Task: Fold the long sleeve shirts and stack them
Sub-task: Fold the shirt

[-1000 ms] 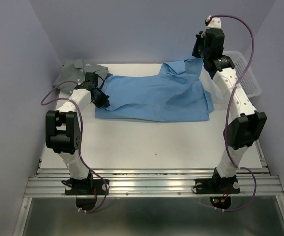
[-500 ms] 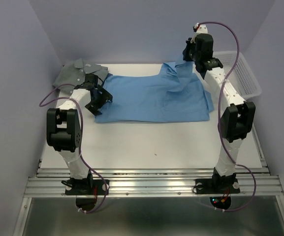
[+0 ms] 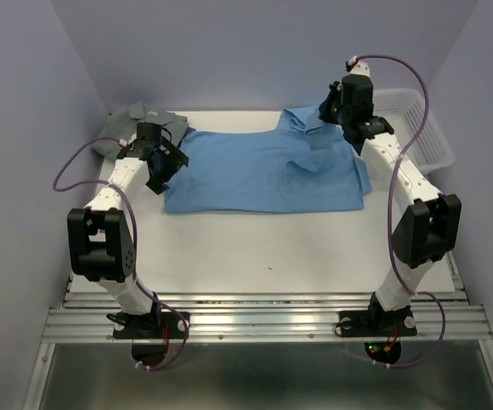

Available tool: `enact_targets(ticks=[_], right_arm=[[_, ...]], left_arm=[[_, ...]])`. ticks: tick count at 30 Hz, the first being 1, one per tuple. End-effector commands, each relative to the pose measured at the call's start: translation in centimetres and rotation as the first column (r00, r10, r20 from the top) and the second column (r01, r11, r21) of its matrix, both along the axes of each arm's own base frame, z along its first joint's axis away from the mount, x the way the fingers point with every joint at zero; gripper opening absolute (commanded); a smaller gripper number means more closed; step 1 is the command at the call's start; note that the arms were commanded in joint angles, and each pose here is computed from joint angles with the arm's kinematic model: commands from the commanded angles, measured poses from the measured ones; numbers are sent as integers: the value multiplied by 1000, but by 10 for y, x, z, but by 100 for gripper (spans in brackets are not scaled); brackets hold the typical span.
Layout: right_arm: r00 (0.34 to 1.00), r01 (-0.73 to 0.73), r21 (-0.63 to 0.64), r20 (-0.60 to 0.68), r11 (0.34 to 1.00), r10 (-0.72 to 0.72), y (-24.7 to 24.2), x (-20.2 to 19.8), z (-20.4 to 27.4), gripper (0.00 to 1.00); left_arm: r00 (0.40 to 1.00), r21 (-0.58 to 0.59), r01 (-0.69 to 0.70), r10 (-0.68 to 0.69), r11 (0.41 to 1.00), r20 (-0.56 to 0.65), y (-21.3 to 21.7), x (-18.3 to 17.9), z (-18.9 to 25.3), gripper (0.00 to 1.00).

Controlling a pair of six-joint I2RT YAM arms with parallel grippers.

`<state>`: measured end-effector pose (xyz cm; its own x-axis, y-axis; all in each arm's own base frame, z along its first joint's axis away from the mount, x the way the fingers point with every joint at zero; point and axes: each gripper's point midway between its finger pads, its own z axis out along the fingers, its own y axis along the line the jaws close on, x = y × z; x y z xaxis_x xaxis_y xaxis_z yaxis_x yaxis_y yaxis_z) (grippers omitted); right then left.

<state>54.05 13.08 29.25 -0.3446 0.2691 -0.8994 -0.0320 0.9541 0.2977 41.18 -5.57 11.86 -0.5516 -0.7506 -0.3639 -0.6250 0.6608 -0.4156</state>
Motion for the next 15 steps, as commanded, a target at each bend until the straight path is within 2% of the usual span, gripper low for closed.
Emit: enact_targets(ticks=[1, 2, 3, 4, 5, 6, 7, 8, 9, 12, 15], right_arm=[[985, 164, 120, 27, 979, -168, 3, -44, 29, 1], [981, 185, 180, 17, 966, -191, 7, -53, 28, 1], [979, 172, 251, 63, 953, -193, 9, -67, 48, 9], [981, 156, 297, 65, 942, -183, 12, -75, 47, 12], [990, 130, 326, 5, 936, -139, 23, -88, 16, 12], [990, 106, 438, 41, 893, -137, 29, -99, 34, 8], [992, 92, 476, 35, 875, -124, 36, -107, 29, 6], [994, 104, 518, -21, 849, -109, 50, -122, 1, 4], [994, 52, 579, 50, 814, -100, 60, -125, 16, 3], [994, -34, 683, 99, 730, -46, 93, -144, 23, 2], [988, -101, 716, 154, 691, -15, 130, -156, 28, 2]], left_arm=[[997, 34, 26, -28, 999, 73, 1, -7, 22, 99], [997, 35, 32, -34, 999, 76, 0, -8, 22, 99], [996, 34, 38, -41, 999, 75, -1, -12, 22, 99], [996, 33, 46, -49, 998, 75, -2, -14, 22, 99], [995, 36, 56, -59, 998, 76, -3, -16, 22, 99], [995, 33, 64, -67, 997, 78, -5, -20, 20, 99], [993, 15, 84, -85, 996, 80, -9, -22, 21, 99], [992, 13, 93, -93, 996, 80, -10, -25, 20, 99], [991, 8, 102, -102, 995, 83, -12, -29, 20, 99], [989, 17, 123, -124, 992, 85, -12, -38, 21, 99], [986, 24, 136, -138, 990, 91, -11, -46, 24, 99]])
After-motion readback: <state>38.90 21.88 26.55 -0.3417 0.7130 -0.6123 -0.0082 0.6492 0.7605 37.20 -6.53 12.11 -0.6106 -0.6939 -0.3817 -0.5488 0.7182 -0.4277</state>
